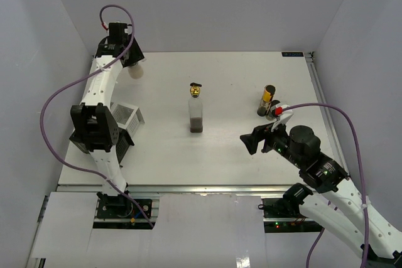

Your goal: Organize the condiment bottles

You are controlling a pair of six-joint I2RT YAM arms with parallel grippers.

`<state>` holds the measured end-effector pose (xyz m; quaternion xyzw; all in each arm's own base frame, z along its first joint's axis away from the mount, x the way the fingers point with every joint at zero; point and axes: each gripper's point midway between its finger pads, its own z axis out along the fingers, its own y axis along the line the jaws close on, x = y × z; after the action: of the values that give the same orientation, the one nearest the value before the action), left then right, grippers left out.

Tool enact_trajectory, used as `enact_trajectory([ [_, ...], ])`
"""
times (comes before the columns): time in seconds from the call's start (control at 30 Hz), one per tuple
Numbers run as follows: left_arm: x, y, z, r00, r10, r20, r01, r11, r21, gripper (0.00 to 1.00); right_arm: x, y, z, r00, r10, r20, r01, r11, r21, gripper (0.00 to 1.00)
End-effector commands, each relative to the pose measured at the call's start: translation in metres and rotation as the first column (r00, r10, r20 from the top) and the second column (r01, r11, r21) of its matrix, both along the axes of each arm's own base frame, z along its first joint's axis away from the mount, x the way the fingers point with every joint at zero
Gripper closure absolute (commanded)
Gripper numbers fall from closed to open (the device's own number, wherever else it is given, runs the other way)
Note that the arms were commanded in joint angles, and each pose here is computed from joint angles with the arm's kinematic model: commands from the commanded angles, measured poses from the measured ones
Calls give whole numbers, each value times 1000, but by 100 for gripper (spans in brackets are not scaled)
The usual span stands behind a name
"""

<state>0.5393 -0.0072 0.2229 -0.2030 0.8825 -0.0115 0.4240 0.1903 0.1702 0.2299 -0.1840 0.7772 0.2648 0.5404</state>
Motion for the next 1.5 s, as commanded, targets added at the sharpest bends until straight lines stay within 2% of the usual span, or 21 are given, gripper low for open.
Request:
enact_trajectory([
  [0.0,-37,18,97,978,79,193,-85,996,23,100,4,0,11,999,-7,38,7,1000,7,10],
  [0.23,-96,41,131,956,187,225,-204,978,52,100,4,0,10,999,-9,39,8,1000,9,10],
  [0.53,-163,79,123,923,306,233,-328,943,60,100,-1,0,13,999,9,42,-10,1000,20,10],
  [0.87,-176,121,90,908,378,182,-392,919,47,100,-4,3,15,998,29,53,-31,999,37,10],
  [1.47,-167,112,38,932,329,154,-331,943,-7,100,-6,1,21,997,28,73,-32,998,51,10],
])
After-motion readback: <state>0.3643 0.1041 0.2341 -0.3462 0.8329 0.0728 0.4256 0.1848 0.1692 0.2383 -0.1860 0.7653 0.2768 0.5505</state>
